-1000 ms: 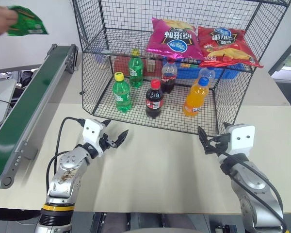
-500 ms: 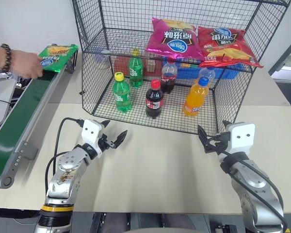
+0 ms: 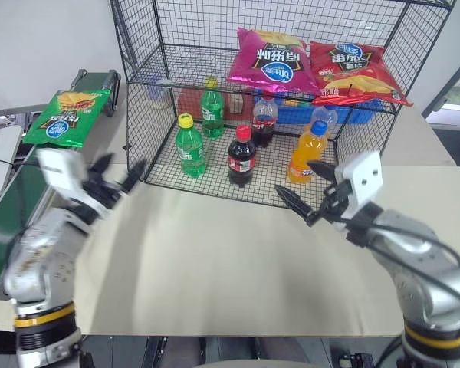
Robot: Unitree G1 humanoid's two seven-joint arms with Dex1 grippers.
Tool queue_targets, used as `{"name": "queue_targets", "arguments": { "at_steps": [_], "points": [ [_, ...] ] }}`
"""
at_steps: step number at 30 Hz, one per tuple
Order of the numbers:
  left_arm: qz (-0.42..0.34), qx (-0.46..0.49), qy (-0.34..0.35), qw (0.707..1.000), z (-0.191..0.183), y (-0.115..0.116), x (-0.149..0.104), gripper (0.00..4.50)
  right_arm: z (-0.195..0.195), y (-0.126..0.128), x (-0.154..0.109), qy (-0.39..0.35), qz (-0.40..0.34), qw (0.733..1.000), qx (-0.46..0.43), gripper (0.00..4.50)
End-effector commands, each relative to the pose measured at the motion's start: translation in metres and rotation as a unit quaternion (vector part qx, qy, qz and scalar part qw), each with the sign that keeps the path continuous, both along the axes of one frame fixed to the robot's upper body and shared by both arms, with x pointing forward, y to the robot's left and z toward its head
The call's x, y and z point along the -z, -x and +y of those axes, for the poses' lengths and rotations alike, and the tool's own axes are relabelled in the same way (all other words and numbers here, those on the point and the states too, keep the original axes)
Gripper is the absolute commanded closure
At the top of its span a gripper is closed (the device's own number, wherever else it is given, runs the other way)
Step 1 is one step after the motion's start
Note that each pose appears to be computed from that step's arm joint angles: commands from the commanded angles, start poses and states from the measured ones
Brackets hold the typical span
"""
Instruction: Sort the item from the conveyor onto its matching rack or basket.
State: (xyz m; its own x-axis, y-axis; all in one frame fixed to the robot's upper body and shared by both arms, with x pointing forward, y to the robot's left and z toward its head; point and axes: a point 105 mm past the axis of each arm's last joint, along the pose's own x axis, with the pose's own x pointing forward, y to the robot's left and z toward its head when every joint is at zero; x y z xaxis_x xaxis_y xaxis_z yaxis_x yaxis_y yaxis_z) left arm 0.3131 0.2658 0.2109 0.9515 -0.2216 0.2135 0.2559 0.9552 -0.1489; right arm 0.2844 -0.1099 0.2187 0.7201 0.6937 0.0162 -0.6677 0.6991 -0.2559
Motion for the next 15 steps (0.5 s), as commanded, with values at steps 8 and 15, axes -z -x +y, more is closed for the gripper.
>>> {"name": "queue_targets", "arguments": {
  "at_steps": [8,15],
  "points": [
    [0.095,-0.201,0.224,0.949,0.124,0.031,-0.009,0.04,0.064,0.007,-0.071,-0.005,-0.007,0.972,-0.234,0.00],
    [0.167,-0.217,0.330,0.903,0.160,0.064,0.006,0.04,0.090,0.017,-0.084,-0.011,-0.011,0.951,-0.309,0.00]
  ]
}}
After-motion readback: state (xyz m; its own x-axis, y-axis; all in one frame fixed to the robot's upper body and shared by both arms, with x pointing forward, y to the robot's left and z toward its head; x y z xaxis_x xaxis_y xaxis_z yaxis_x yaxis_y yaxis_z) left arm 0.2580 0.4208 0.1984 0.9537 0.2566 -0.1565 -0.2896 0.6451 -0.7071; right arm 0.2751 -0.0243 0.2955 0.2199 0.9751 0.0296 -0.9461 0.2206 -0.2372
